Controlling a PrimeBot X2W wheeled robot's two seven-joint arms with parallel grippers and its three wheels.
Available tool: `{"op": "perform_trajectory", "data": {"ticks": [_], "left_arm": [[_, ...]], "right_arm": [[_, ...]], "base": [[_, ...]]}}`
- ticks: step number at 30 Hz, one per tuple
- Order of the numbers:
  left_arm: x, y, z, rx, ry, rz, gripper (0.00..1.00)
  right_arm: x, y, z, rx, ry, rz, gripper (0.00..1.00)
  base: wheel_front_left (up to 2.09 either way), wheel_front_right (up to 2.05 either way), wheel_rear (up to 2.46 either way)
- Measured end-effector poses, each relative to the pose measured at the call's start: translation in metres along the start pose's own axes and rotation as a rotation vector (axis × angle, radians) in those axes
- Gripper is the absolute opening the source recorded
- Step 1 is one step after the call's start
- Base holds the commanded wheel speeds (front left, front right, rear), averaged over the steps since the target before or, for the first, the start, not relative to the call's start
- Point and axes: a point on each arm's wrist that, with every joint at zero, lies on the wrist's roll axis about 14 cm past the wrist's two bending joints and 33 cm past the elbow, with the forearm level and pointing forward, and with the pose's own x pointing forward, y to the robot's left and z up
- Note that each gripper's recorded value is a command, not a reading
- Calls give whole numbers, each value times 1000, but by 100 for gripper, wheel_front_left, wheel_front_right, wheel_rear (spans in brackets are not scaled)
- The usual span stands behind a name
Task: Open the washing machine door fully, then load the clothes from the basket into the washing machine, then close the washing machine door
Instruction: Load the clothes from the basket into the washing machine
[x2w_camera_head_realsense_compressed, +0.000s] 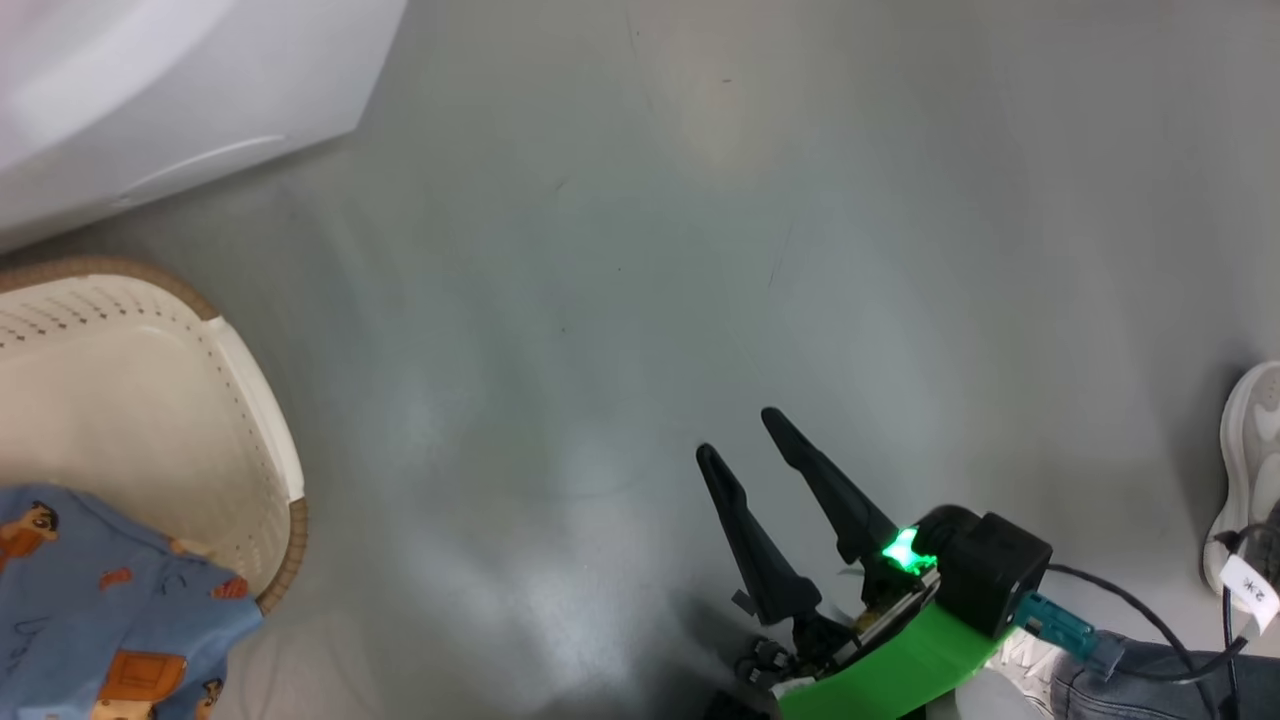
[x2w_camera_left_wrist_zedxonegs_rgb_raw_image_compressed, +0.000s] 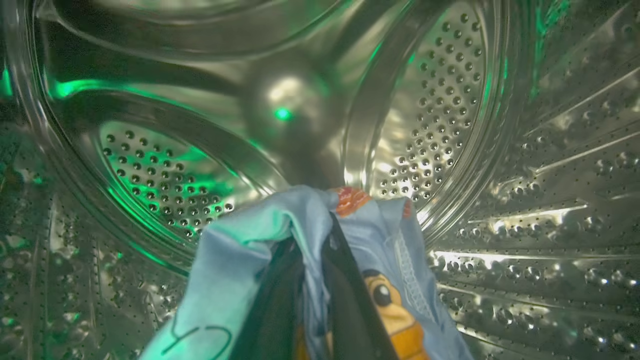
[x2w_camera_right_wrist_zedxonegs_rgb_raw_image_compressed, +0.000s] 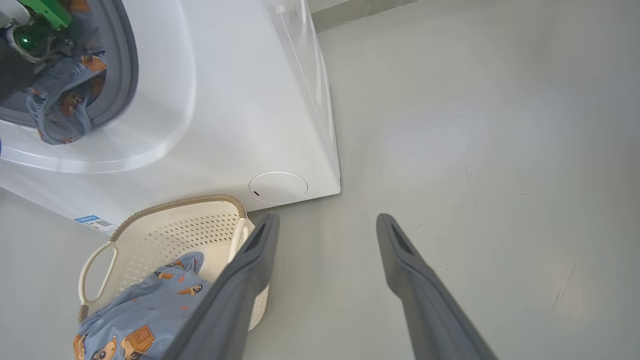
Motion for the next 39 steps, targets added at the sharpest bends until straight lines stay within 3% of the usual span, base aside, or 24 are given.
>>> {"op": "perform_trajectory", "data": {"ticks": [8, 14, 15, 18, 20, 21, 39], "left_arm": [[1, 9, 24, 19, -73, 35, 0], [-9, -3, -5, 40, 44, -2, 0], [-11, -4, -9, 49, 63, -6, 7], [-13, -5, -15, 57, 100, -12, 45], [-15, -7, -17, 60, 114, -15, 75], [-16, -8, -18, 63, 122, -17, 100], [-52, -17, -18, 49, 238, 6, 100]], "right_arm": [[8, 6, 2, 1, -10, 29, 100], [8, 10, 3, 6, -12, 41, 100], [7, 10, 3, 7, -13, 42, 100], [7, 11, 5, 7, -19, 46, 100], [6, 12, 6, 8, -23, 48, 100], [6, 12, 7, 8, -25, 49, 100], [8, 26, 23, 18, -80, 102, 100]], "base": [[0, 0, 0], [0, 0, 0], [0, 0, 0], [0, 0, 0], [0, 0, 0], [0, 0, 0], [0, 0, 0]]}}
